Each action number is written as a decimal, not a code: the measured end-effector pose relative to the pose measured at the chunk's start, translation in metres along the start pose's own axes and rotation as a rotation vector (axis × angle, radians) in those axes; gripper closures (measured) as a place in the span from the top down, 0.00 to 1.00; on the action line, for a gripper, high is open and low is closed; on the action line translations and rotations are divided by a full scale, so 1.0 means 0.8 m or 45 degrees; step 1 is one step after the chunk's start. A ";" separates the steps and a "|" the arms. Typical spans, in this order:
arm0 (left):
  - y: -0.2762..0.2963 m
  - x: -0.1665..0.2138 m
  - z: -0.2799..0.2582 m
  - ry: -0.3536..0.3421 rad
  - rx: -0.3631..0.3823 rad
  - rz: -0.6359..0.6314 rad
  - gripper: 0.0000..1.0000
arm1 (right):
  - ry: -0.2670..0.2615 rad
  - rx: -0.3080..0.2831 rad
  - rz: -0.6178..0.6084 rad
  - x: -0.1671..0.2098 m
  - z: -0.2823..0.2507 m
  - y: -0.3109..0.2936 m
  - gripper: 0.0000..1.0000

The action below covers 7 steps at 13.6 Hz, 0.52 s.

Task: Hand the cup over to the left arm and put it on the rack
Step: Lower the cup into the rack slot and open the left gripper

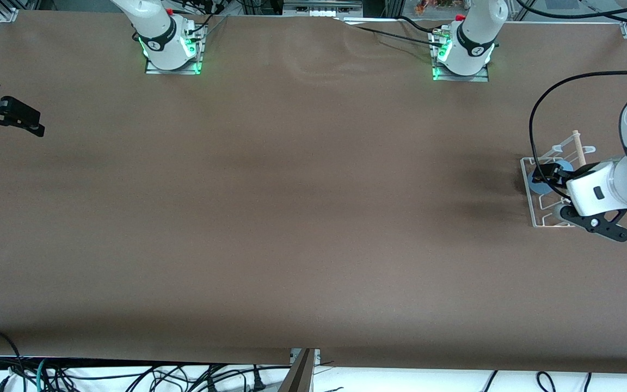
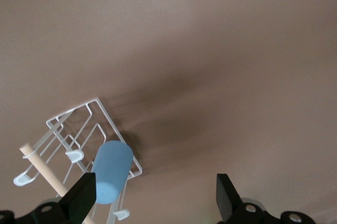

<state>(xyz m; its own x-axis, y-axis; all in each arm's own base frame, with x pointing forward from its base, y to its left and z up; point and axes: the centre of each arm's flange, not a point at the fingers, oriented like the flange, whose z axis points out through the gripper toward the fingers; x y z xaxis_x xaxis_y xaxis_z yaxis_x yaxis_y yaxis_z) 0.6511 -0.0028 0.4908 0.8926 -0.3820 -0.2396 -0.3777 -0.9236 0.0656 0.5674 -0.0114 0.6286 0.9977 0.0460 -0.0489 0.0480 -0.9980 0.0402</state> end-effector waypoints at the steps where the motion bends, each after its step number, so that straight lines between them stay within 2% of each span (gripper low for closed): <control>1: 0.015 0.000 -0.012 0.024 0.006 0.000 1.00 | -0.001 0.000 -0.004 -0.001 0.000 -0.002 1.00; 4: 0.051 -0.017 -0.050 0.096 0.036 0.012 1.00 | -0.005 0.000 -0.008 -0.001 0.002 -0.004 1.00; 7: 0.074 -0.054 -0.071 0.209 0.085 -0.013 1.00 | -0.014 0.001 -0.009 0.001 0.007 -0.004 1.00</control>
<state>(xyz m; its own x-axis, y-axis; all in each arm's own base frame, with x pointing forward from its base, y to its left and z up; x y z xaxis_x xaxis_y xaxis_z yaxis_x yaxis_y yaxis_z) 0.6043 -0.0432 0.5600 0.9224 -0.3781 -0.0784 -0.3794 -0.9252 -0.0018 0.5676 -0.0082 0.6232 0.9968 0.0526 -0.0603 0.0550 -0.9977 0.0391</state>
